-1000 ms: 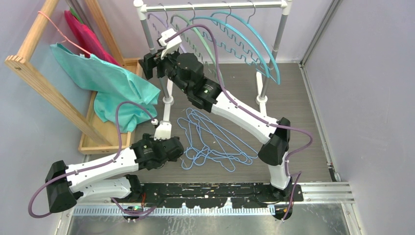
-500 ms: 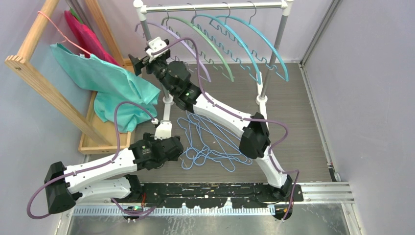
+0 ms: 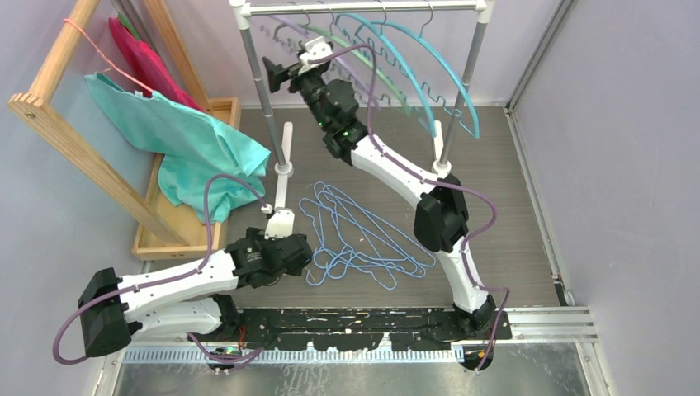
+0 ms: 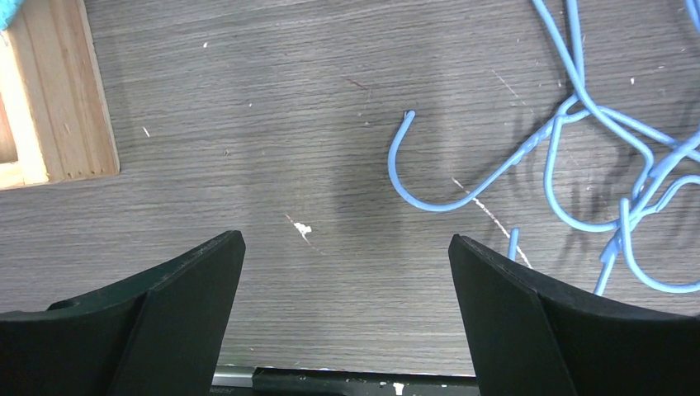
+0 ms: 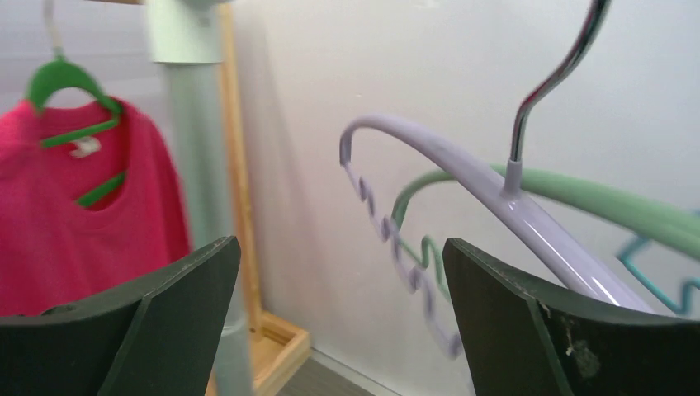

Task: Organize the hangers

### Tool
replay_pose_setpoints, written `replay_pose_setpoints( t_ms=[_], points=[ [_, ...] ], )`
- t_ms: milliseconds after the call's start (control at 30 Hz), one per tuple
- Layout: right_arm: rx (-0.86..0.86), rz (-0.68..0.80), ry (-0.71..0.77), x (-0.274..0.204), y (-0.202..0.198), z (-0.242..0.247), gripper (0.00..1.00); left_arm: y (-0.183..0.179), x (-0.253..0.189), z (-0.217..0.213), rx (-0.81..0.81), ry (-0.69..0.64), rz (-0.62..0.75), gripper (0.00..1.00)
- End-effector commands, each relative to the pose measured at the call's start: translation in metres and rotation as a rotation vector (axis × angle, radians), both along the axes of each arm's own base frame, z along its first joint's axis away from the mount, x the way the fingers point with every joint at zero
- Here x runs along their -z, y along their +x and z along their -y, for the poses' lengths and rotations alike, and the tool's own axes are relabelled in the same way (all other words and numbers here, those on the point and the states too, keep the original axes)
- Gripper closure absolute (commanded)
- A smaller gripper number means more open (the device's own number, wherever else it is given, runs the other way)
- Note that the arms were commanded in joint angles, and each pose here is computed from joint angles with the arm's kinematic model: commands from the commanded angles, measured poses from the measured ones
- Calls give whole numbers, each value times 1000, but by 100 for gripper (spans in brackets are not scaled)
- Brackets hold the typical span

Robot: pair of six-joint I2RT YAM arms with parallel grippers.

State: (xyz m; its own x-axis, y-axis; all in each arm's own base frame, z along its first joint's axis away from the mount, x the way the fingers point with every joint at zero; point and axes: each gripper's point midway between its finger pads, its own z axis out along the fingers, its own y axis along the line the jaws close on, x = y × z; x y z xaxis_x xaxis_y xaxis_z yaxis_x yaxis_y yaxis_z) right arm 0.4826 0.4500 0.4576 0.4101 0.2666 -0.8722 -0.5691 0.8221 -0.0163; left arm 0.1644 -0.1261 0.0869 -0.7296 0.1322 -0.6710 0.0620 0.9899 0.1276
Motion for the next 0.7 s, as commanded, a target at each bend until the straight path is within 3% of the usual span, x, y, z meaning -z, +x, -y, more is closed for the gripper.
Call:
replay_pose_setpoints(
  t_ms=[0, 233, 667],
  points=[
    [50, 92, 157, -75, -9, 64, 1, 4, 2, 5, 2, -6, 10, 2],
    [190, 70, 189, -69, -2, 117, 1, 5, 9, 13, 10, -12, -2, 2],
    [443, 31, 225, -48, -39, 209, 1, 0, 21, 17, 11, -7, -52, 2]
  ],
)
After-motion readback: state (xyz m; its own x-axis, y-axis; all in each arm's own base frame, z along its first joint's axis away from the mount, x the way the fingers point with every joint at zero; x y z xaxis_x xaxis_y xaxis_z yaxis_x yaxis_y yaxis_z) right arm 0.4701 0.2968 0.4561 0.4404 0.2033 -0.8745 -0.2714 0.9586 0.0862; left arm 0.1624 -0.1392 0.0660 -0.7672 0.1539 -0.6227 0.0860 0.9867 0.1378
